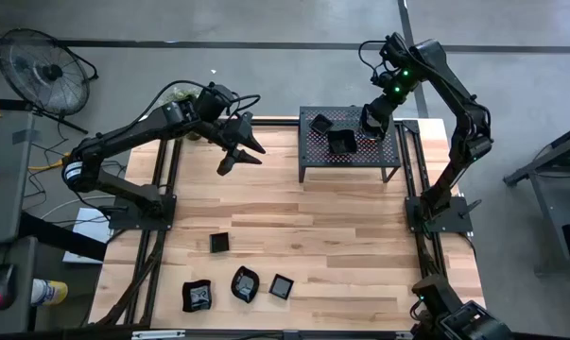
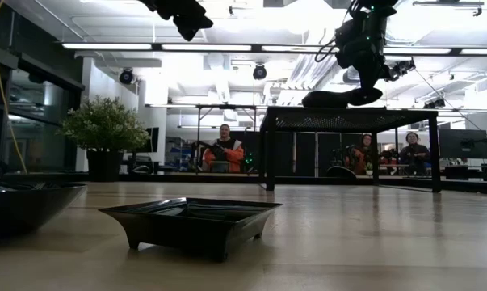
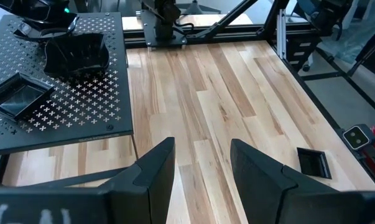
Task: Pick & Place Mini shaped plates
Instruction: Stack the black leaf-shaped plate on top of the black leaf-shaped plates on the shelf
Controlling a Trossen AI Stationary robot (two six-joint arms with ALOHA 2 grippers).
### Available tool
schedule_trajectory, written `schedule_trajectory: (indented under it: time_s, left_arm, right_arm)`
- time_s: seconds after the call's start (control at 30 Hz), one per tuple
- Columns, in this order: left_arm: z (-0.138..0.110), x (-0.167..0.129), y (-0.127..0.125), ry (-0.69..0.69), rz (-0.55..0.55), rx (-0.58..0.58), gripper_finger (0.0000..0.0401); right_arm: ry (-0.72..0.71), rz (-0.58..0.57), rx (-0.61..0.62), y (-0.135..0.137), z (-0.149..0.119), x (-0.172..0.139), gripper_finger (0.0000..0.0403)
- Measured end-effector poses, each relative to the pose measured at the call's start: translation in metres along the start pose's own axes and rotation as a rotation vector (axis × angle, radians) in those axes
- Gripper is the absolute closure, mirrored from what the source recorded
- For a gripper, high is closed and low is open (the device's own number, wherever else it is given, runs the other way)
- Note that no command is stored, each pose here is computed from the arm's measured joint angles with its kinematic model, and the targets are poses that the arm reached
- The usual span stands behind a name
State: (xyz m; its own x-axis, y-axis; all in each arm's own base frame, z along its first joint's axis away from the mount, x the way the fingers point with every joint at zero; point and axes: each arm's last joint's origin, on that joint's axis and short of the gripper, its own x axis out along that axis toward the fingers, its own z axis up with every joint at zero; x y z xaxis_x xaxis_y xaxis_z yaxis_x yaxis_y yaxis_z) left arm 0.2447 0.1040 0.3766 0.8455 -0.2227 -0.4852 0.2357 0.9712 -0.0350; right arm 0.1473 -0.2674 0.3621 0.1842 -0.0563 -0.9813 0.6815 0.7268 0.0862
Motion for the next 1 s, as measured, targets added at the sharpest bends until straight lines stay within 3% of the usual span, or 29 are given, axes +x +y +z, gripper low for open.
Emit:
schedule_trajectory:
  time_s: [0.37, 0.63, 0.73, 1.0]
  left_arm:
    - [0.000, 0.000, 0.000, 0.004, 0.009, -0.001, 0.0247]
    - [0.000, 0.000, 0.001, 0.006, 0.036, -0.001, 0.0247]
    - [0.001, 0.000, 0.001, 0.002, 0.037, 0.001, 0.0247]
    - [0.001, 0.000, 0.001, 0.002, 0.036, -0.014, 0.0247]
  right_arm:
    - [-0.009, 0.019, 0.005, 0.006, 0.000, -0.001, 0.0403]
    - [-0.113, -0.029, 0.022, 0.012, -0.016, -0.027, 0.0403]
    - [-0.072, -0.016, 0.034, 0.014, -0.028, -0.017, 0.0403]
    - [-0.215, -0.003, 0.063, 0.019, -0.055, 0.005, 0.0403]
